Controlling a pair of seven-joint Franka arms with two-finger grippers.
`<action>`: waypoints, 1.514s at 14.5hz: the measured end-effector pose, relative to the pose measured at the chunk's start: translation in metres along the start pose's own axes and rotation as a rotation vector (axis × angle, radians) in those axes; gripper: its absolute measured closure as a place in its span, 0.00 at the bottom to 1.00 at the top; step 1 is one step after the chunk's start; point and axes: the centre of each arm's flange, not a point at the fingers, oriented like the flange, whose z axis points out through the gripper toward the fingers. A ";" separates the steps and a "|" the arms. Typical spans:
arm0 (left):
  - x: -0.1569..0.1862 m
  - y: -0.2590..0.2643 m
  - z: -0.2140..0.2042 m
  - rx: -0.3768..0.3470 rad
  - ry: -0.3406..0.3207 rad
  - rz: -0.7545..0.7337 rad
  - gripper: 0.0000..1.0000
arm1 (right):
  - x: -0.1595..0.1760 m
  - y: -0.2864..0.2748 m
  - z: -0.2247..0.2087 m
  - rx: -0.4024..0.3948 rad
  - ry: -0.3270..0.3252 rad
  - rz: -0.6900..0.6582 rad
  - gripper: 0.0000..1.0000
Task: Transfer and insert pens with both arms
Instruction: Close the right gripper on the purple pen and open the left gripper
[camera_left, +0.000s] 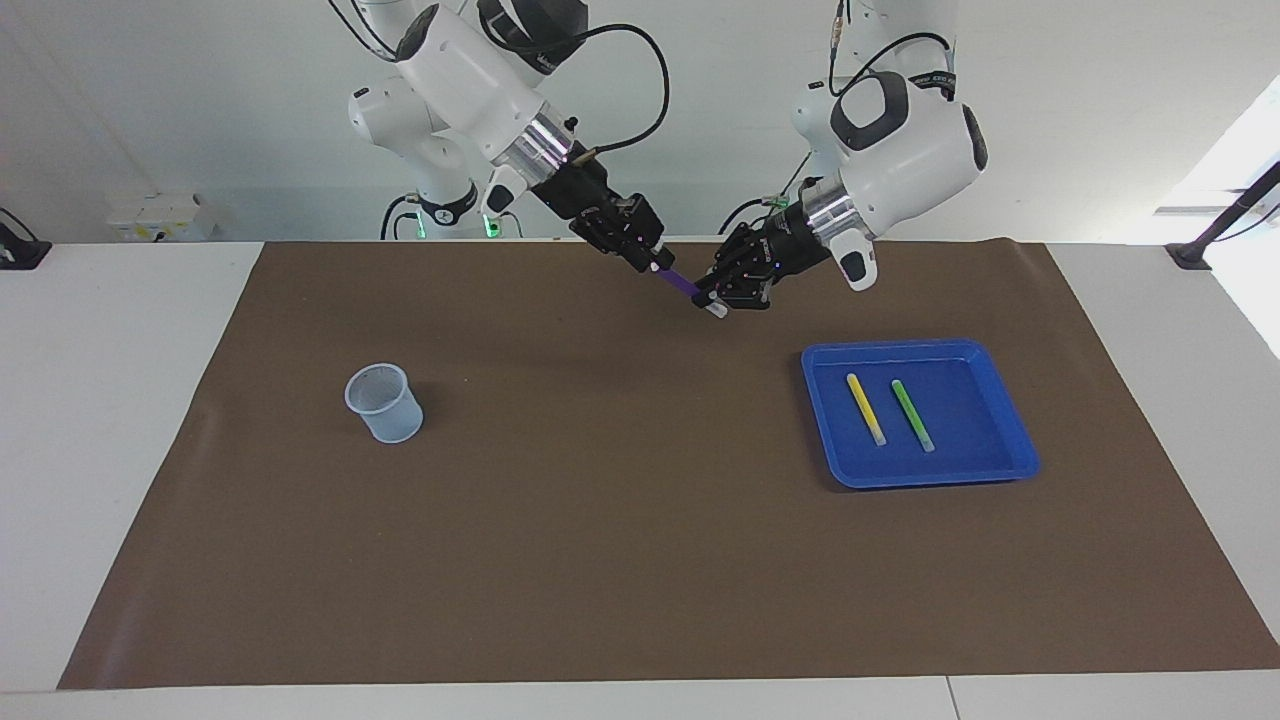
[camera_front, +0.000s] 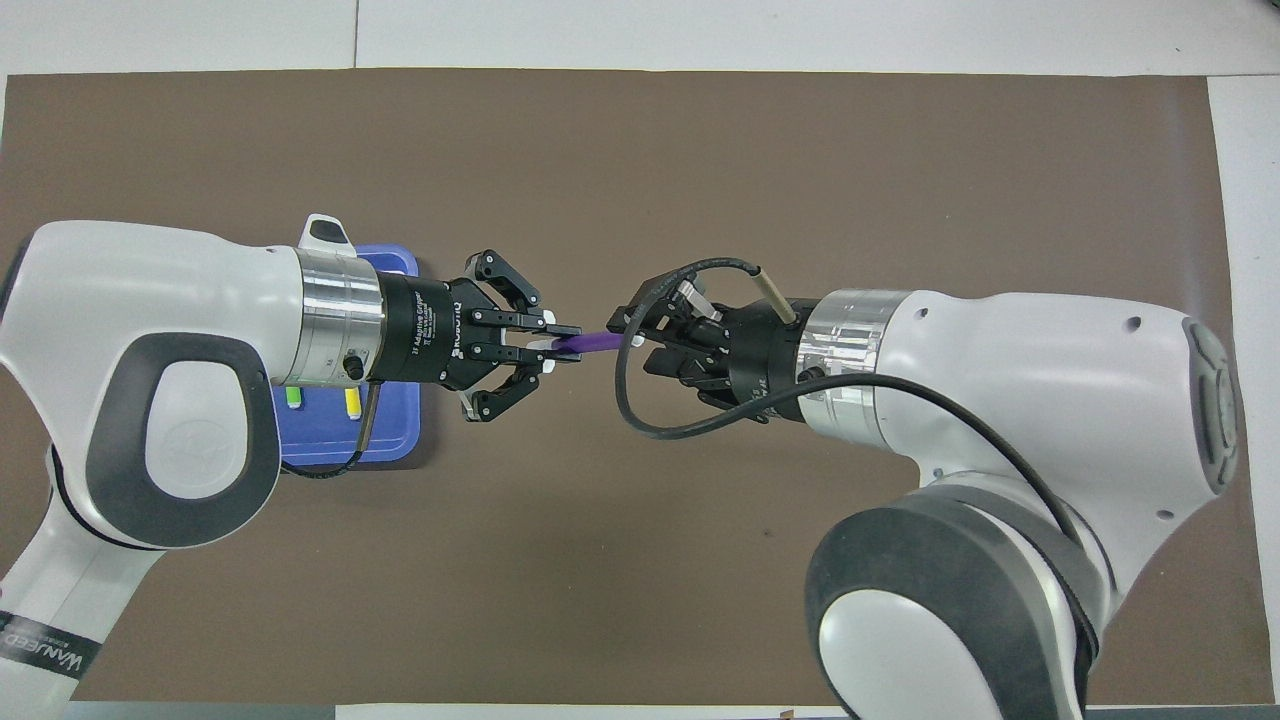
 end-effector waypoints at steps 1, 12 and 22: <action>0.000 0.000 0.000 -0.001 0.000 -0.001 0.83 | 0.000 0.000 0.000 0.000 0.000 0.000 0.54; 0.000 0.001 -0.001 -0.005 -0.001 -0.002 0.83 | 0.001 0.001 0.003 -0.003 0.000 0.002 0.60; 0.001 0.000 0.001 -0.003 0.000 -0.003 0.83 | 0.002 -0.001 0.003 0.004 0.006 -0.002 0.83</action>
